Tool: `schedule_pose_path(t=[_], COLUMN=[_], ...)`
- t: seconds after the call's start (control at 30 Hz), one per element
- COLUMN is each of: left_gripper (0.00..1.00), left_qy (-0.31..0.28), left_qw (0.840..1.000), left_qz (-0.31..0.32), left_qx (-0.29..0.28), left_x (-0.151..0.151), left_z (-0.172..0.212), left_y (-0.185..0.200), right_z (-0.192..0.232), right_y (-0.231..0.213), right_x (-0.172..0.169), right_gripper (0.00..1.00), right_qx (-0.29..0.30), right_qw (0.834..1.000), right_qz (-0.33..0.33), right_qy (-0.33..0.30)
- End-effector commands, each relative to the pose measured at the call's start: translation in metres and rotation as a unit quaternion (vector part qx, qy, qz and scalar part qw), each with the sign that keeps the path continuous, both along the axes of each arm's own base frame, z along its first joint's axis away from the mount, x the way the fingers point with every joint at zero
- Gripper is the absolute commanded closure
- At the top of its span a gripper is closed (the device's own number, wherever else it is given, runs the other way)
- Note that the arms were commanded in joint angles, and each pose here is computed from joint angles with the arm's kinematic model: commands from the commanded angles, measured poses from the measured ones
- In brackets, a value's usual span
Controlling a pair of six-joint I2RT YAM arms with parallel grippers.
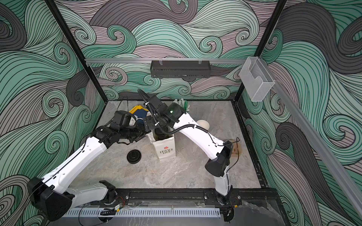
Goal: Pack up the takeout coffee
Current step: 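Lift the right gripper out of the bag while the left gripper releases the bag edge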
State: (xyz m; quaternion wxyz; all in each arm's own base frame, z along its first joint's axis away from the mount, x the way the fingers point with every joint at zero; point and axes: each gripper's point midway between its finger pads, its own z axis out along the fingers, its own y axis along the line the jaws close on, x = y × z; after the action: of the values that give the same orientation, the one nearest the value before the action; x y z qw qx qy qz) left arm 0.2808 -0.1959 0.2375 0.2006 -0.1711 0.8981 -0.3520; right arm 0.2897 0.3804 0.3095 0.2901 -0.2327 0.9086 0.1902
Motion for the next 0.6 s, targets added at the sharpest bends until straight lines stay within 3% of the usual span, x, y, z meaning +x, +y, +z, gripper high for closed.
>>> schedule_pose_path(t=[0.0, 0.17, 0.27, 0.37, 0.57], left_gripper=[0.37, 0.13, 0.09, 0.09, 0.1], left_qy=[-0.076, -0.108, -0.125, -0.165, -0.253], left_qw=[0.997, 0.993, 0.989, 0.978, 0.934], left_qz=[0.009, 0.049, 0.071, 0.107, 0.176], left_qx=[-0.022, 0.013, 0.034, 0.063, 0.179], left_x=[0.007, -0.001, -0.008, -0.008, 0.01], left_z=[0.041, 0.057, 0.064, 0.077, 0.097], left_y=[0.002, 0.029, 0.045, 0.067, 0.112], right_z=[0.06, 0.095, 0.101, 0.089, 0.031], right_y=[-0.002, -0.034, -0.063, -0.109, -0.208], right_x=[-0.023, -0.038, -0.039, -0.023, 0.016], right_gripper=[0.17, 0.16, 0.17, 0.21, 0.3], right_qx=[0.065, 0.086, 0.082, 0.049, -0.01], right_qw=[0.995, 0.991, 0.991, 0.989, 0.958], right_qz=[0.059, 0.054, 0.016, -0.078, -0.275], right_qy=[-0.056, -0.092, -0.106, -0.118, -0.082])
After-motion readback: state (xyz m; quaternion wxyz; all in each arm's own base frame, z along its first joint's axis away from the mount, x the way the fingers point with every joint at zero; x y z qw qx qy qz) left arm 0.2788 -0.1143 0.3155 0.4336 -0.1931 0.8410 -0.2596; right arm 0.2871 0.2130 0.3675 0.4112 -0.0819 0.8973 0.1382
